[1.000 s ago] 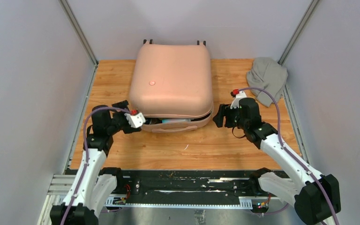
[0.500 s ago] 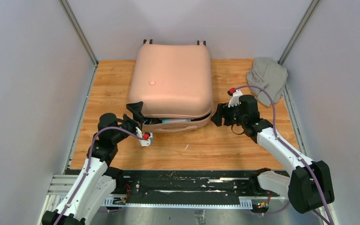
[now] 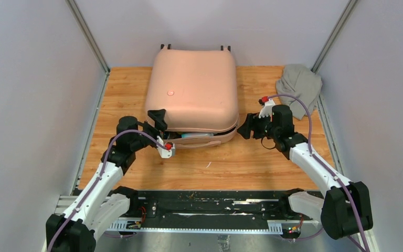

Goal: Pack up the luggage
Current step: Zip the luggage at the corner of the board.

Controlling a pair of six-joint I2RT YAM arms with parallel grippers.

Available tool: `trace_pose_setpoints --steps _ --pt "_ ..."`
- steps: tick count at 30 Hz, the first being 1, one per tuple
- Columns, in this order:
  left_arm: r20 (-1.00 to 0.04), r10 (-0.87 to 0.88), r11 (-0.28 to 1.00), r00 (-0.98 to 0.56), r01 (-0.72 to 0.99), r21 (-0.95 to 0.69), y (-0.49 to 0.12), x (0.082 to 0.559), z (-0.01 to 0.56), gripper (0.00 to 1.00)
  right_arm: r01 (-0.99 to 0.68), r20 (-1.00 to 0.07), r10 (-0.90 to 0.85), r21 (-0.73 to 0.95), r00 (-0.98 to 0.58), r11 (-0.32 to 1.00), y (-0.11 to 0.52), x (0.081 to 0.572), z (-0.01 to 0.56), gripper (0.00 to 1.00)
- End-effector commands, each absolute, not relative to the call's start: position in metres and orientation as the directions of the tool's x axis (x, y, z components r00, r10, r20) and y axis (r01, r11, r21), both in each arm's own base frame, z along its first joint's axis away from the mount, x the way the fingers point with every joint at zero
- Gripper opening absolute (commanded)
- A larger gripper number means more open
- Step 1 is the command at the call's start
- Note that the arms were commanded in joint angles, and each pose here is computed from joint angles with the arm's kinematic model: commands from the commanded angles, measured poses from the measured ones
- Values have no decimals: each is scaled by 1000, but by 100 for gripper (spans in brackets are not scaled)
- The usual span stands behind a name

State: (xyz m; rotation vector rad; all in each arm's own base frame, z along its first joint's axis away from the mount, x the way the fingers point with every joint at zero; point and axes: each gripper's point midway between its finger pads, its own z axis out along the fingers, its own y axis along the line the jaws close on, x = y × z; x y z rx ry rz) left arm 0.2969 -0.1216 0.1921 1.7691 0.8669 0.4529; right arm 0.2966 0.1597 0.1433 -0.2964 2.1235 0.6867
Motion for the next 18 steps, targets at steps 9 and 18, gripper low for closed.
trace_pose_setpoints --steps 9,18 --pt "-216 745 -139 631 464 875 -133 301 182 100 -441 -803 101 422 -588 792 157 298 152 70" --pt "-102 728 -345 679 490 801 -123 286 147 100 -428 -788 134 458 -600 779 151 297 155 70"
